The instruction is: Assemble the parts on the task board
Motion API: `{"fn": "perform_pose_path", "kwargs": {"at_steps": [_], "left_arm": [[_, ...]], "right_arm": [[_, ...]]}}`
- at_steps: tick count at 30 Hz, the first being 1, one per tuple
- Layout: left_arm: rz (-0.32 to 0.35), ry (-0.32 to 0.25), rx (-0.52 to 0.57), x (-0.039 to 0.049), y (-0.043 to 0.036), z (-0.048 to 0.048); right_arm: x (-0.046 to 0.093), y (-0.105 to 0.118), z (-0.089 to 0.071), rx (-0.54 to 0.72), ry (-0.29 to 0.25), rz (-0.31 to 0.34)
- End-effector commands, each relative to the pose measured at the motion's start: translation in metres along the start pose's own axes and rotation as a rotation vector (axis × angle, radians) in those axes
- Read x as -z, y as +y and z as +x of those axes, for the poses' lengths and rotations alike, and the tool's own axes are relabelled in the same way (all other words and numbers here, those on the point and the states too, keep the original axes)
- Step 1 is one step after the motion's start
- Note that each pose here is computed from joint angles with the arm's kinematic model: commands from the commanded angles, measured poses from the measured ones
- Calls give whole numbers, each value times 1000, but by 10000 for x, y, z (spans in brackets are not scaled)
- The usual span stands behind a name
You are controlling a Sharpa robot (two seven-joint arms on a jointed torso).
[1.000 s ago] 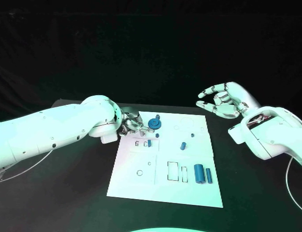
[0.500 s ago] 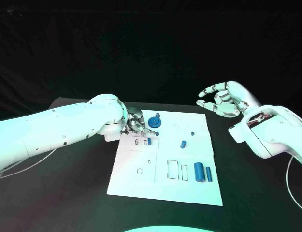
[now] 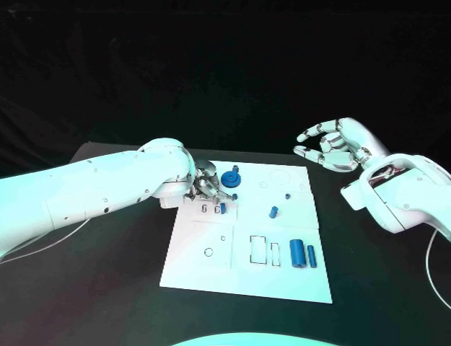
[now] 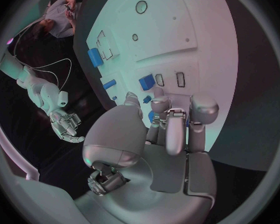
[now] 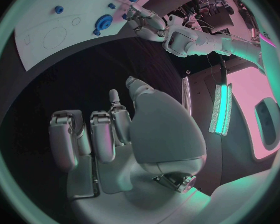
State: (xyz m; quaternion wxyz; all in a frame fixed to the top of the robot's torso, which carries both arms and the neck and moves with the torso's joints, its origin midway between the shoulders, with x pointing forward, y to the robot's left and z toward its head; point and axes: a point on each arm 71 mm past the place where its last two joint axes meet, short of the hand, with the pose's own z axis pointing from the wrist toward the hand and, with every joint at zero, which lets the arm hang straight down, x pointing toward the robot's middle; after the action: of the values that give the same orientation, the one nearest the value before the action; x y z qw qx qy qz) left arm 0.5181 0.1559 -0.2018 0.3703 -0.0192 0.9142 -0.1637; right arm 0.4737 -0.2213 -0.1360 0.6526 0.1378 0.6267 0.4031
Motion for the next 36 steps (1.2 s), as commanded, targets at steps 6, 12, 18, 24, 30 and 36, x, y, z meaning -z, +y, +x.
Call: {"fn": "perform_pose_path", "kwargs": {"at_steps": [6,12,18,24,30,36], "left_arm": [[7,64,-6,-23,-36,51],[9,80,-12,-35,-52,70],[10,89,-15,-42,-62,79],[10,92,-16,-51,-71,85],[8,94,-14,-61,-68,89],[5,91,-11,-67,-58,91]], "right_arm": [[-6,0,23,6,11,-1],[-7,-4,26,7,9,-1],[-6,-3,21,7,0,-5],[-7,-3,20,6,-4,-6],[-8,-6,26,5,-4,-5],[-7,-8,28,4,-3,-4]]}}
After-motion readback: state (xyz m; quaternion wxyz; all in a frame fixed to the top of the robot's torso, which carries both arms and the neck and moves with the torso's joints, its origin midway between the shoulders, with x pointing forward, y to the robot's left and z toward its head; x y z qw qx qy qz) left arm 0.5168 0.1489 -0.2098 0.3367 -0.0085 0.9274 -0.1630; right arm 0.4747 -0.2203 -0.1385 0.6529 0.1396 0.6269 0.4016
